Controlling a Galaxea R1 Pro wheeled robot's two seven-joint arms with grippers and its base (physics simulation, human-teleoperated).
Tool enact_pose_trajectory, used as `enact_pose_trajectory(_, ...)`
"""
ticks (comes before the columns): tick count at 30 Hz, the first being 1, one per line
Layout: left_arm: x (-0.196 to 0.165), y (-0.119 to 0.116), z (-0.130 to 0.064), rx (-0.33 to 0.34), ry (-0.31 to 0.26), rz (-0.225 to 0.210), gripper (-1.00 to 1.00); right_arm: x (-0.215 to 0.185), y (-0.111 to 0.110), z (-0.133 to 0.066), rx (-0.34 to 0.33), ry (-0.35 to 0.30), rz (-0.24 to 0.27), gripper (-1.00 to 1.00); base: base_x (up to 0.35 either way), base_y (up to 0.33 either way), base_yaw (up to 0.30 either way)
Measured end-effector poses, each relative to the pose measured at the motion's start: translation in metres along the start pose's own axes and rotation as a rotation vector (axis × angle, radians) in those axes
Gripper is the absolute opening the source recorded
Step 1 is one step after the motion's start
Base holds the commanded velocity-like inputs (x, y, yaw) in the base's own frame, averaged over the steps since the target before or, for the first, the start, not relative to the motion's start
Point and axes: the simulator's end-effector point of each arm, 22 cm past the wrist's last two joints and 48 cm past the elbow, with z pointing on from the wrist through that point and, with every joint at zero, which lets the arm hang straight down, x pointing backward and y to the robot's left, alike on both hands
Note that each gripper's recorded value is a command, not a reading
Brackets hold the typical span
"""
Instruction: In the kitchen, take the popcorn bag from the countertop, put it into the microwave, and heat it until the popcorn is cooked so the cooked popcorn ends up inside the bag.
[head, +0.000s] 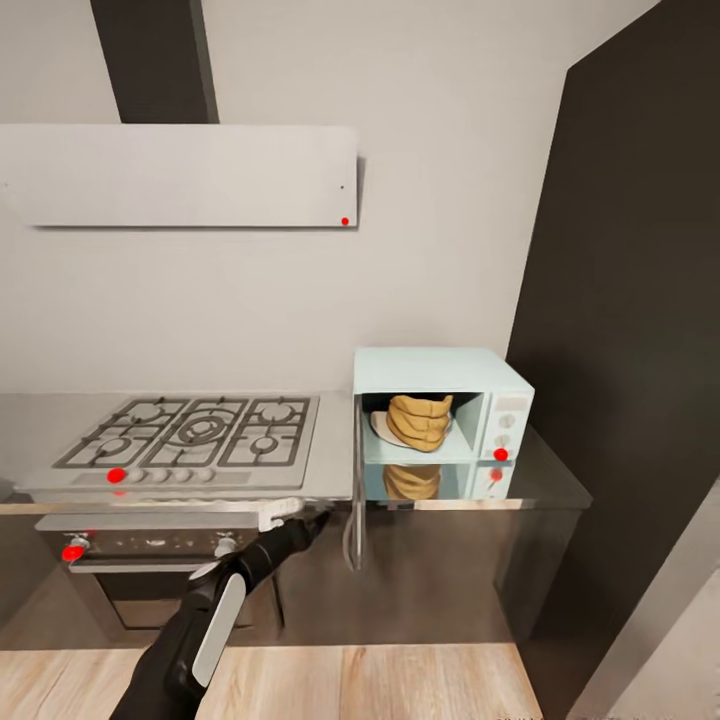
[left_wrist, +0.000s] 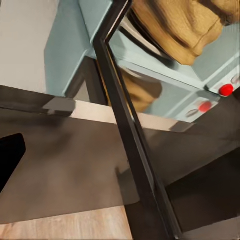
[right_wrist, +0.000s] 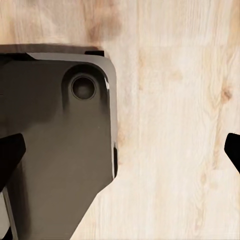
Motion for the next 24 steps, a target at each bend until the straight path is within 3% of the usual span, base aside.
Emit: enact_pose_trajectory(24, -0.024, -0.014, -0.008, 0.018, -0.049, 0.035, 1.0, -0.011, -0.001, 0.0, 0.001, -0.027, 0.001, 1.0, 0.0, 0.0, -0.202)
